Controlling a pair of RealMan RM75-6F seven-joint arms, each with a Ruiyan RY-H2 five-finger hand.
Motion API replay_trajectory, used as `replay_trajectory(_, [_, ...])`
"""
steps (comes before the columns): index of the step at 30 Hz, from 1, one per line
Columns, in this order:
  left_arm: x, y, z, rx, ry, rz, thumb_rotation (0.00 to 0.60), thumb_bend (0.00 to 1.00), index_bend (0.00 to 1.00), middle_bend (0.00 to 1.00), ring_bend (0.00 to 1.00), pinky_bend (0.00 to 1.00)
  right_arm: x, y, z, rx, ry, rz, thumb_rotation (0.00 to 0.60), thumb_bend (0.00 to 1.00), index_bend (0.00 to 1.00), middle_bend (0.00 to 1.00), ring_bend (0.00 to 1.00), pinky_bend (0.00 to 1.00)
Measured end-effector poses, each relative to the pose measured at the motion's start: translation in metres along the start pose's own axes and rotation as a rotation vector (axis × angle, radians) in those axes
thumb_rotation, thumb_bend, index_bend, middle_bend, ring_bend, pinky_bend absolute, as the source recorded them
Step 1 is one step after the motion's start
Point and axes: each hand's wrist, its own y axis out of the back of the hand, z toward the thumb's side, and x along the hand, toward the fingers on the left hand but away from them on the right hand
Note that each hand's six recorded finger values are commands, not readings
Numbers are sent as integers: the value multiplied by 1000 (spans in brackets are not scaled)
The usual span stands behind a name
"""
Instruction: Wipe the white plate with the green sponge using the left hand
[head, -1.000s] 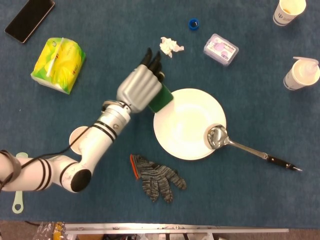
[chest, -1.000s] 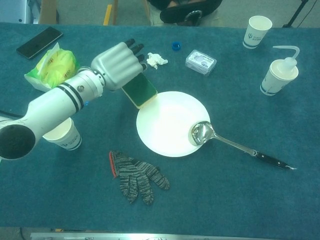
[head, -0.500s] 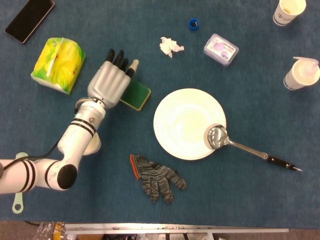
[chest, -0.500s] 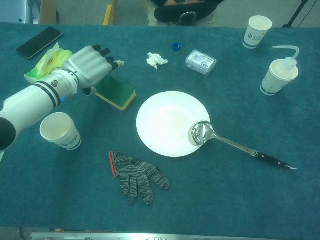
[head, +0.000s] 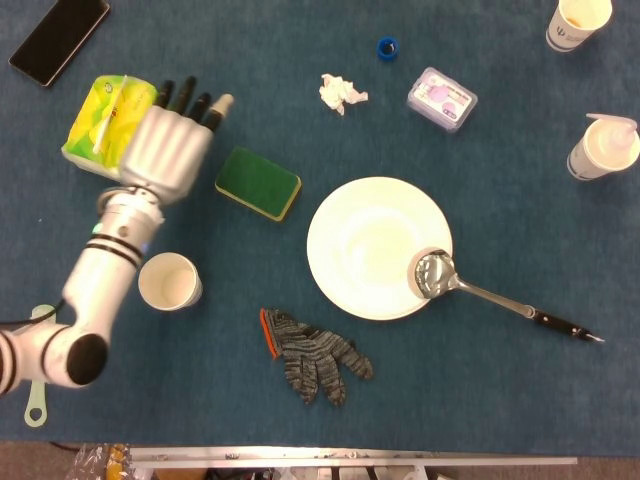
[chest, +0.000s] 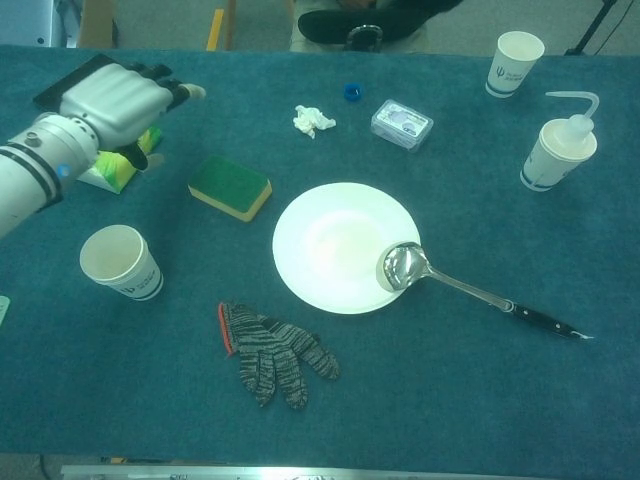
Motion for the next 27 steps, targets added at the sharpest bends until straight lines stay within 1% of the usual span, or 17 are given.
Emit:
replay_trajectory(3, [-13,1,-20,-63,31,19,600,285,125,169,34,79,1,0,-1,6,-8,-1,600,261,299,293,200,322])
replay_trajectory(7, [-39,0,-48,-144,82,41,600,285,137,175,38,79,2,0,-2,17,-19,-3,600,262,299,293,200,322])
replay_trajectory(13, [-84,-6,-87,-206,167,67,600,285,148,177,39,79,6,1,-5,30,-41,-15,600,262,299,293,200,322])
replay_trajectory(21, [-143,-21,-125,-306,307,74,600,285,148,180,39,79,11,5,-5,31,-48,-22,600,261,299,293,200,322])
replay_trajectory(25, [-167,-25,-142,-356,374,104,600,285,148,180,39,79,13,6,-4,30,-45,-23,600,262,299,293,200,322])
replay_trajectory(27, [-176,-25,-148,-366,394,120,600,285,148,181,39,79,14,7,-4,29,-44,-25,600,261,299,293,200,322])
